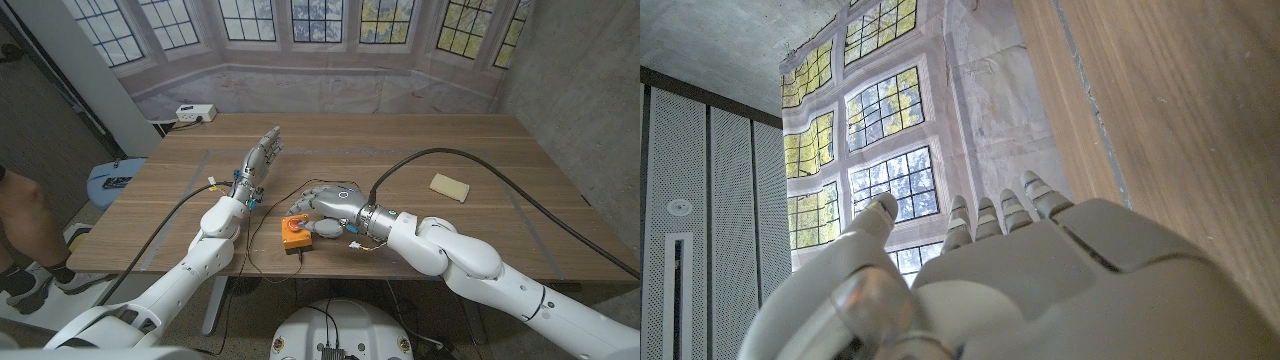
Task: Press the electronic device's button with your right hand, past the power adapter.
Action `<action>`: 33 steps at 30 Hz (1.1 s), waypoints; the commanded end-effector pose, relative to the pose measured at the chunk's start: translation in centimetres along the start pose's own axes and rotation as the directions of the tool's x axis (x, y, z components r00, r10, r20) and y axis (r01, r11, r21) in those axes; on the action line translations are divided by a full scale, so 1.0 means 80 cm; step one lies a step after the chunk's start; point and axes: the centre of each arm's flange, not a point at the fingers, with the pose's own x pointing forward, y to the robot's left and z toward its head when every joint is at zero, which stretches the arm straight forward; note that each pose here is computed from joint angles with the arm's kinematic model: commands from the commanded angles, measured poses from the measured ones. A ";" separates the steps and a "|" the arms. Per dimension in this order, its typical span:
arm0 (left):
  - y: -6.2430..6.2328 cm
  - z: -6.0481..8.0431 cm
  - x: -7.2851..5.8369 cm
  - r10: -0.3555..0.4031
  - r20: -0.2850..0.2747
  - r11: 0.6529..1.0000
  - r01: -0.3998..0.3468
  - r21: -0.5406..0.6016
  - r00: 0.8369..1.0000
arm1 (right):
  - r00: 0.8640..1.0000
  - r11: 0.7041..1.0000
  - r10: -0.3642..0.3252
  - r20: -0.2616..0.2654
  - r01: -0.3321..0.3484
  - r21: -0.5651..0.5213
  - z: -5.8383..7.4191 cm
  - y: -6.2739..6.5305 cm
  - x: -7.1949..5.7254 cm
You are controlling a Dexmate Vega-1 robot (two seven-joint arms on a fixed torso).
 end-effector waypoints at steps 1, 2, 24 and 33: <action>0.001 0.000 0.000 -0.001 -0.003 1.000 0.001 0.001 1.000 | 1.000 0.999 -0.023 -0.002 0.024 0.042 -0.011 -0.009 0.002; 0.001 0.000 0.000 0.000 -0.004 1.000 0.000 0.001 1.000 | 1.000 0.999 -0.025 -0.002 0.025 0.045 -0.012 -0.009 0.002; 0.002 0.006 0.006 0.014 -0.016 1.000 -0.014 0.005 1.000 | 0.997 0.991 -0.059 -0.050 0.064 0.114 -0.041 -0.026 0.003; 0.006 0.012 0.012 0.013 -0.021 1.000 -0.013 0.001 1.000 | 0.996 0.986 -0.060 -0.068 0.070 0.153 -0.049 -0.034 0.006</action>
